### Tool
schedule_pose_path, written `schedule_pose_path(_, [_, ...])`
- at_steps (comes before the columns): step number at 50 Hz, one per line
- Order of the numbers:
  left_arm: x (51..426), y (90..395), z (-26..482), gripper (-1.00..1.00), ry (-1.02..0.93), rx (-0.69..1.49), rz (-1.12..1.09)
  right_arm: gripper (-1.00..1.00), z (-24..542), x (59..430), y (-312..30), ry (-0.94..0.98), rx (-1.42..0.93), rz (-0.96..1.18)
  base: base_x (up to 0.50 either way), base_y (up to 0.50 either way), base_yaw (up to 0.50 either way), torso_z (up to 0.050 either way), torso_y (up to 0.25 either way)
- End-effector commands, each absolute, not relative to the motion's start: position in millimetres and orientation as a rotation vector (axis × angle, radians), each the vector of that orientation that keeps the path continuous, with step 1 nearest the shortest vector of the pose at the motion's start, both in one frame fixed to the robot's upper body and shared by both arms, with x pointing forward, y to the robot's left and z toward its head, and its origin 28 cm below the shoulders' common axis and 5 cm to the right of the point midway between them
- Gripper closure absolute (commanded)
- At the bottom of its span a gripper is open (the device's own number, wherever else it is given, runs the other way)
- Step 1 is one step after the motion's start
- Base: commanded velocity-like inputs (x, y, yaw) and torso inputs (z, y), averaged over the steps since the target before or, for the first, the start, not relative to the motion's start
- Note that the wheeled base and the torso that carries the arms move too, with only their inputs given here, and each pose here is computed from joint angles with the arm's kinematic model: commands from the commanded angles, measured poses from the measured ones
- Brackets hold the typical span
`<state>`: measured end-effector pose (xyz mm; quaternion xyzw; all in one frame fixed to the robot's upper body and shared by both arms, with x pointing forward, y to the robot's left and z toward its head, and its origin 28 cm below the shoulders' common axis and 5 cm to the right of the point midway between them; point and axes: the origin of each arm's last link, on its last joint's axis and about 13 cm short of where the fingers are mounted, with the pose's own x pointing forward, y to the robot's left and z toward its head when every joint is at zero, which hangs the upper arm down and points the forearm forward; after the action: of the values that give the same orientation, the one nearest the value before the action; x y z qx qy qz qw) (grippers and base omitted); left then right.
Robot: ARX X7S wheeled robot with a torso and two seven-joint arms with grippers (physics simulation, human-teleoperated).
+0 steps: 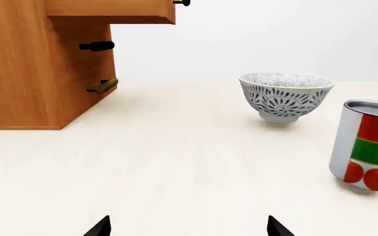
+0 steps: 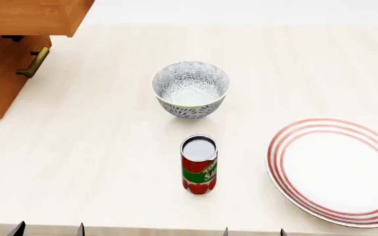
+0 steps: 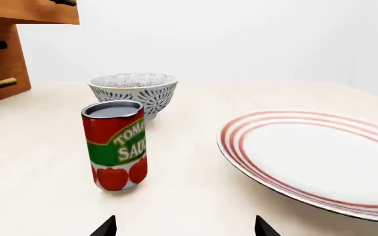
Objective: Put the bowl on the plate.
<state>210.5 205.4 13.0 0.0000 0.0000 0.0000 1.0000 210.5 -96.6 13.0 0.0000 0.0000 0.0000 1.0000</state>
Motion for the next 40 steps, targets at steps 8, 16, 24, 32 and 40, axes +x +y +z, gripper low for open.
schedule_pose_path(8, [210,205,10,-1.0,0.005,0.014,-0.003,-1.0,4,211,-96,0.037,0.006,-0.029,0.0,0.0,0.0,0.0,0.0])
schedule_pose_path(16, [210,204,10,-1.0,-0.002,0.024,-0.024,-1.0,2,212,-98,0.041,0.001,-0.036,0.0,0.0,0.0,0.0,0.0])
schedule_pose_path(24, [212,205,12,-1.0,-0.004,0.025,-0.026,-1.0,7,211,-98,0.022,-0.022,-0.047,0.0,0.0,0.0,0.0,0.0])
schedule_pose_path(32, [215,206,13,-1.0,-0.007,0.023,-0.016,-1.0,18,210,-98,-0.023,-0.021,-0.053,0.0,0.0,0.0,0.0,0.0])
schedule_pose_path(40, [218,207,15,-1.0,-0.014,0.027,-0.009,-1.0,24,210,-98,-0.05,-0.02,-0.049,0.0,0.0,0.0,0.0,0.0])
